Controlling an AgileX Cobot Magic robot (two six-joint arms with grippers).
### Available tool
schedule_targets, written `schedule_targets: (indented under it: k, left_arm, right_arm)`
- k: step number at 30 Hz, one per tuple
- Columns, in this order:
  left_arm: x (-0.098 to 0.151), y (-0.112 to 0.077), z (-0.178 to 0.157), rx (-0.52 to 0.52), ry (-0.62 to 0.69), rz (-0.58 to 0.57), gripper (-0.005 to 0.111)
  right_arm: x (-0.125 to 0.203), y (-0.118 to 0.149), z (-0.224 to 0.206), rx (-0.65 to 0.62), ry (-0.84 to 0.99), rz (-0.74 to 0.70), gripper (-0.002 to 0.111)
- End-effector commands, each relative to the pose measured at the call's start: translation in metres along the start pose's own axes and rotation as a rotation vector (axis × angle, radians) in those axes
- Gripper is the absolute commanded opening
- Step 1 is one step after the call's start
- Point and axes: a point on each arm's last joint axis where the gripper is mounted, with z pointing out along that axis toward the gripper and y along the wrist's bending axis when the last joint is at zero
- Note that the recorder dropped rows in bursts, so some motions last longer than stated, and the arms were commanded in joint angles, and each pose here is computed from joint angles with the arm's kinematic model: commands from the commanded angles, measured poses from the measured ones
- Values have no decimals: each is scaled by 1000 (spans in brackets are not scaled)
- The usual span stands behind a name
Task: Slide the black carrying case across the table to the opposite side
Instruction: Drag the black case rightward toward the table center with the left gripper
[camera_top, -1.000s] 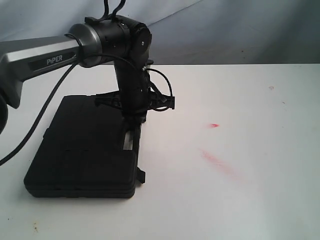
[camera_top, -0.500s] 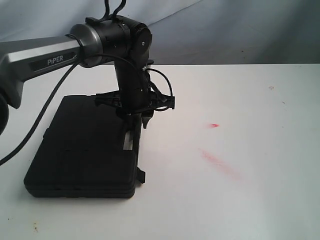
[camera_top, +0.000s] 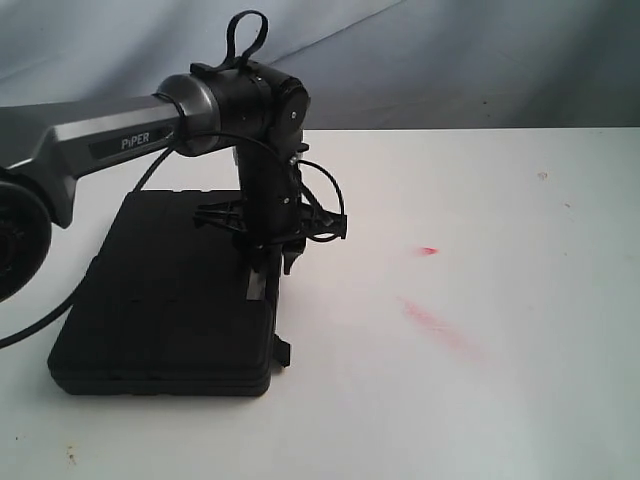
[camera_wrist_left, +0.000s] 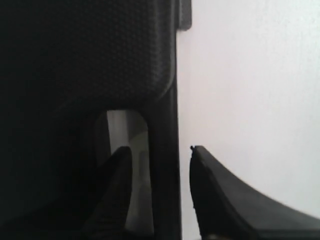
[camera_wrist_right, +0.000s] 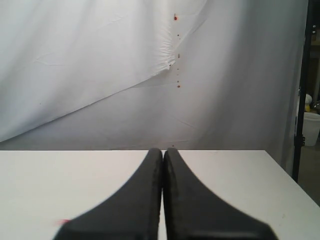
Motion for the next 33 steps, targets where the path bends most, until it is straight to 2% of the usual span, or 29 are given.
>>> schedule_targets:
  k: [1,13,16,19,20,27,33]
  left_arm:
    - [0,-4,11,-3,5,8,38]
    - [-3,-8,18,31,-17,1,36]
    - [-3,-8,18,31,-17,-1,25]
    - [-3,-8,18,31,-17,-1,4]
    - [-3,-8,18,31,-17,-1,0]
    - [-2,-10,19,52,-2,-18,0]
    - [-3,-18,21,142,0,-130,0]
  right_arm:
    - [1,0,0,9,-3,-2,0]
    - [1,0,0,9,-3,-2,0]
    - [1,0,0,9,-3,-2,0]
    - [1,0,0,9,-3,-2,0]
    - [1,0,0,9,-3,-2,0]
    - [1,0,0,9,-3,-2,0]
    - [1,0,0,9,-3,-2,0]
